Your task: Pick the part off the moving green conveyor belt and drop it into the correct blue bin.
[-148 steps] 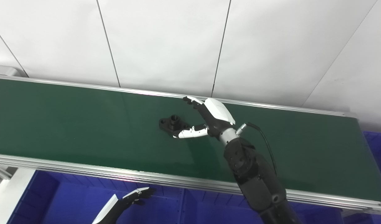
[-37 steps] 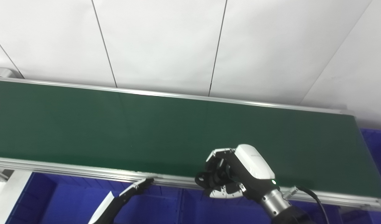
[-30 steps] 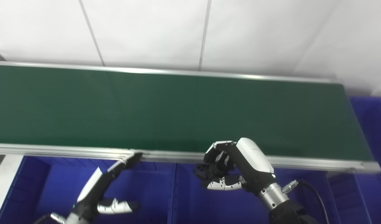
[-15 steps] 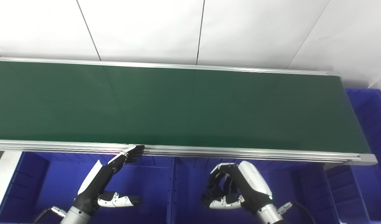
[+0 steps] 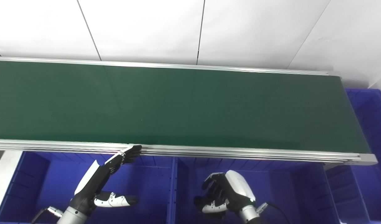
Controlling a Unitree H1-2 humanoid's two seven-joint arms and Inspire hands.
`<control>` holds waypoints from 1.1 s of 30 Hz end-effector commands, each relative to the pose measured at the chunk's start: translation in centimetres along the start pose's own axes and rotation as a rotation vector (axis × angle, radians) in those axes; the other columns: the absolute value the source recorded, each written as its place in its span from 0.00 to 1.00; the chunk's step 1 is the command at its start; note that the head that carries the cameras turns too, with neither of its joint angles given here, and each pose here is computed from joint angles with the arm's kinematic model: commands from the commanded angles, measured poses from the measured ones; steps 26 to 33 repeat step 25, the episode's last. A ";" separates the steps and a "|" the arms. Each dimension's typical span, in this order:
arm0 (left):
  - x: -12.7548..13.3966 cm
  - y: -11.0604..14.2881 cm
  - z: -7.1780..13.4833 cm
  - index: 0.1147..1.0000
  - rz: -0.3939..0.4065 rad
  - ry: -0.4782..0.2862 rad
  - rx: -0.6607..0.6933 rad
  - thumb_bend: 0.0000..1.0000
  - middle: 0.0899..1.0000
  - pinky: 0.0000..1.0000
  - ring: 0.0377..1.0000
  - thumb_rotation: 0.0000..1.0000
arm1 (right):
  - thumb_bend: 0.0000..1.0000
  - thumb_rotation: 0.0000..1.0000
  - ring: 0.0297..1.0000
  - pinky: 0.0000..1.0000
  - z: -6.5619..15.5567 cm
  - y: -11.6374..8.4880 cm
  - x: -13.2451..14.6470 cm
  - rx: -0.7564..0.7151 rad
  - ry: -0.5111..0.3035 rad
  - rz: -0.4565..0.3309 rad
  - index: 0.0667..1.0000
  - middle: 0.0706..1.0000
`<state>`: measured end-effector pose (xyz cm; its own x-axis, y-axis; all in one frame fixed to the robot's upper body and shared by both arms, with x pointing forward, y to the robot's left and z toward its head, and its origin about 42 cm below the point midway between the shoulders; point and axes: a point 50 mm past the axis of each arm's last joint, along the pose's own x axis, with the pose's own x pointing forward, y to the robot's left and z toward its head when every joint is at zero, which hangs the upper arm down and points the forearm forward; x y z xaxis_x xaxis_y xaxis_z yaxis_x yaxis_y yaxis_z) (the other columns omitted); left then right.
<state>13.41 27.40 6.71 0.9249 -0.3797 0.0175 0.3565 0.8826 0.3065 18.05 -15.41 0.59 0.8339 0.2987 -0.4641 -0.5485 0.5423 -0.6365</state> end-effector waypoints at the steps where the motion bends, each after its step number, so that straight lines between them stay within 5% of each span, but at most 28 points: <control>1: -0.2 0.2 0.7 0.84 0.010 -0.043 -0.004 0.87 0.85 0.82 0.85 0.54 | 0.53 0.00 0.34 0.27 0.7 -0.4 -0.4 0.010 -0.067 0.012 0.47 0.43; 3: -0.1 0.2 0.7 0.84 0.009 -0.043 -0.007 0.87 0.86 0.82 0.85 0.54 | 0.65 0.12 0.54 0.42 0.8 -0.6 -0.9 0.017 -0.072 0.055 0.69 0.63; 4: -0.1 0.2 0.7 0.84 0.010 -0.044 -0.008 0.87 0.86 0.82 0.85 0.54 | 0.69 0.21 0.70 0.58 0.9 -0.8 -1.2 0.018 -0.081 0.070 0.76 0.76; 6: -0.1 0.1 0.7 0.84 0.012 -0.045 -0.015 0.88 0.85 0.82 0.85 0.54 | 0.74 0.36 0.86 0.75 1.2 -1.3 -1.7 0.031 -0.109 0.079 0.84 0.88; 11: -0.1 0.1 0.8 0.84 0.013 -0.046 -0.012 0.88 0.85 0.82 0.85 0.54 | 0.74 0.43 0.95 0.88 1.9 -2.6 -2.9 0.068 -0.171 0.072 0.89 0.94; 23: -0.2 0.5 0.4 0.84 0.006 -0.034 0.001 0.88 0.86 0.82 0.85 0.55 | 0.75 0.42 0.88 0.80 4.3 -3.2 -8.5 0.255 -0.368 -0.135 0.90 0.90; 33: -0.2 0.5 0.4 0.84 0.004 -0.030 0.009 0.88 0.86 0.82 0.85 0.55 | 0.75 0.47 0.86 0.76 4.7 -2.7 -9.1 0.302 -0.384 -0.149 0.92 0.90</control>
